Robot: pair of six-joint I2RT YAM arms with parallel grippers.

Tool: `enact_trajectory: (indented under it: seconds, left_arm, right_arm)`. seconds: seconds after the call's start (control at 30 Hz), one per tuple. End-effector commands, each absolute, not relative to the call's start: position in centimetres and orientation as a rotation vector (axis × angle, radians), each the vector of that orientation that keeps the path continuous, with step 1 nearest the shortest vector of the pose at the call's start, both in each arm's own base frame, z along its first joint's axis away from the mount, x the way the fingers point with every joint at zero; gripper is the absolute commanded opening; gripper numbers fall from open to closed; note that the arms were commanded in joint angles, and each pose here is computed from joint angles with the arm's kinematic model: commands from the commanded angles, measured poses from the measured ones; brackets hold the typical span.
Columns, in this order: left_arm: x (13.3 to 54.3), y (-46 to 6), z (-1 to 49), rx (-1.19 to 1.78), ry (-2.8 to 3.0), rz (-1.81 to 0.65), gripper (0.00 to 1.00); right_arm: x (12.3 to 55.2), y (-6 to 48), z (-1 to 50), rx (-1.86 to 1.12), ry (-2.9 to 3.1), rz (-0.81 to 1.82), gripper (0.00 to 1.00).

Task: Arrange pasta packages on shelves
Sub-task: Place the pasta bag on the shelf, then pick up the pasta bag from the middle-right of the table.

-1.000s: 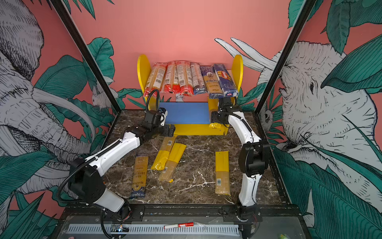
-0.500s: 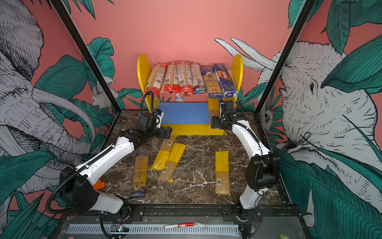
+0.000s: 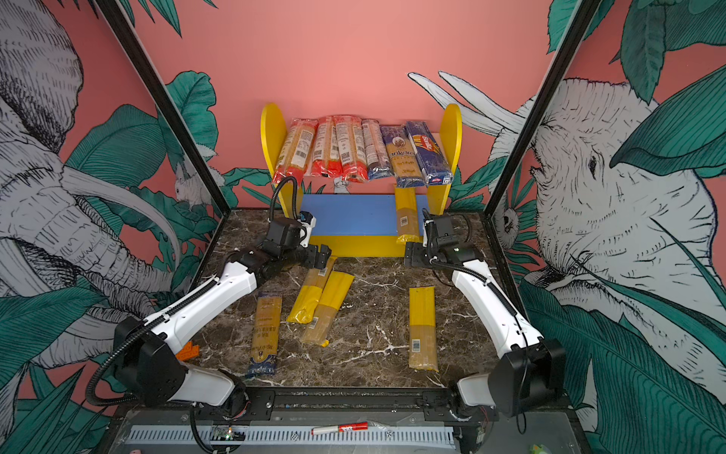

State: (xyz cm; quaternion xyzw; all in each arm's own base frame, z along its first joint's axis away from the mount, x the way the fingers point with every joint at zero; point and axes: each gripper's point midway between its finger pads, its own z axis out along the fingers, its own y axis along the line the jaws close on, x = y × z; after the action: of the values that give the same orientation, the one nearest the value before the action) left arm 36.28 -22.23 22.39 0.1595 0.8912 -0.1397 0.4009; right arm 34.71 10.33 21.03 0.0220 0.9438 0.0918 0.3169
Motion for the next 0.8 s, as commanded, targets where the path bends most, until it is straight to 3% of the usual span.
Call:
enact_trajectory:
  seconds: [0.0,0.43,0.77]
  left_arm:
    - [35.4,-22.6,23.3,0.415,2.223,-0.391,0.98]
    - [33.7,-23.1,22.3,0.457,2.24,-0.405,0.98]
    - [33.3,-22.1,22.5,0.435,2.239,-0.366,0.98]
  right_arm:
    - [31.8,9.6,18.8,0.116,2.556,0.197,0.87]
    - [20.9,8.9,11.1,0.233,2.742,0.104,0.89]
    - [17.1,9.4,6.1,0.239,2.854,0.021,0.9]
